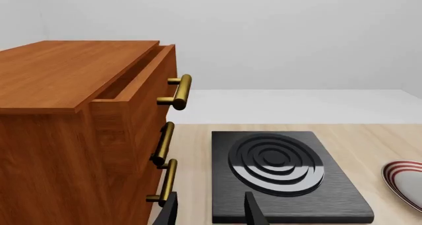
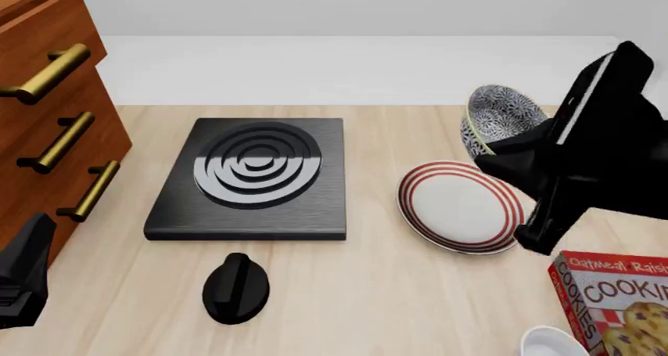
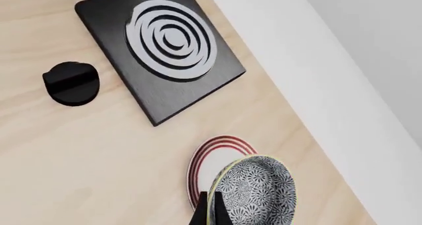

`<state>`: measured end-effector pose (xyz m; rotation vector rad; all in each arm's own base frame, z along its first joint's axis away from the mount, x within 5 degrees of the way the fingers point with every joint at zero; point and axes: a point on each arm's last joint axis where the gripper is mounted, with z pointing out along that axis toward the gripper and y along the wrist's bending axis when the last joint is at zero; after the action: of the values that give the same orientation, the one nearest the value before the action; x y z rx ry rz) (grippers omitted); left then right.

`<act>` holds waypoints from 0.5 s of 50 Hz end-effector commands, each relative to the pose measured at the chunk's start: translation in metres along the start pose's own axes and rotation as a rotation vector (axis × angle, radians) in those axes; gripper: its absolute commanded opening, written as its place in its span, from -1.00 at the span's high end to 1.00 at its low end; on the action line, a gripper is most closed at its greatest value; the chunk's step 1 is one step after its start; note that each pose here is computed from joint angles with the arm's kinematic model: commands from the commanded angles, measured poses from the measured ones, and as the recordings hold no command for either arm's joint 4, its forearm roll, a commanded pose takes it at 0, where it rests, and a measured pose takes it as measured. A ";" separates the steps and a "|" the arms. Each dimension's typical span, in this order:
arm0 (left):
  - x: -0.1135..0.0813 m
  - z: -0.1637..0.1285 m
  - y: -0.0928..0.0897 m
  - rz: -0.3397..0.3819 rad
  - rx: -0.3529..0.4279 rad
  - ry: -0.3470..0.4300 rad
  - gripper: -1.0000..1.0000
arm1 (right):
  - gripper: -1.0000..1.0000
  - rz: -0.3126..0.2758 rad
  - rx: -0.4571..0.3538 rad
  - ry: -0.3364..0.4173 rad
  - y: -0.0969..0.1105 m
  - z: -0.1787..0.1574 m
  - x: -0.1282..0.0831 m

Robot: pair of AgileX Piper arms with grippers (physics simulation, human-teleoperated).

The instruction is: Pick the akita bowl on the ramekin and place it on the plate.

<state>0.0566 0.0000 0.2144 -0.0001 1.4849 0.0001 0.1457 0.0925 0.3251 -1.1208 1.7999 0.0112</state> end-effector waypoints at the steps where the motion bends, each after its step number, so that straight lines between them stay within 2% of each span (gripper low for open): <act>1: 0.000 0.000 0.000 0.000 0.000 0.000 -1.00 | 1.00 0.017 -0.030 0.001 -0.003 0.057 -0.018; 20: 0.000 0.000 0.000 0.000 0.000 0.000 -1.00 | 1.00 0.103 -0.052 0.064 -0.004 0.105 -0.017; 25: 0.000 0.000 0.000 0.000 0.000 0.000 -1.00 | 1.00 0.115 -0.042 0.081 -0.007 0.112 -0.011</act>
<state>0.0566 0.0000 0.2144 -0.0001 1.4849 0.0001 0.2155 0.1418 0.2893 -1.0897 1.9042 0.0722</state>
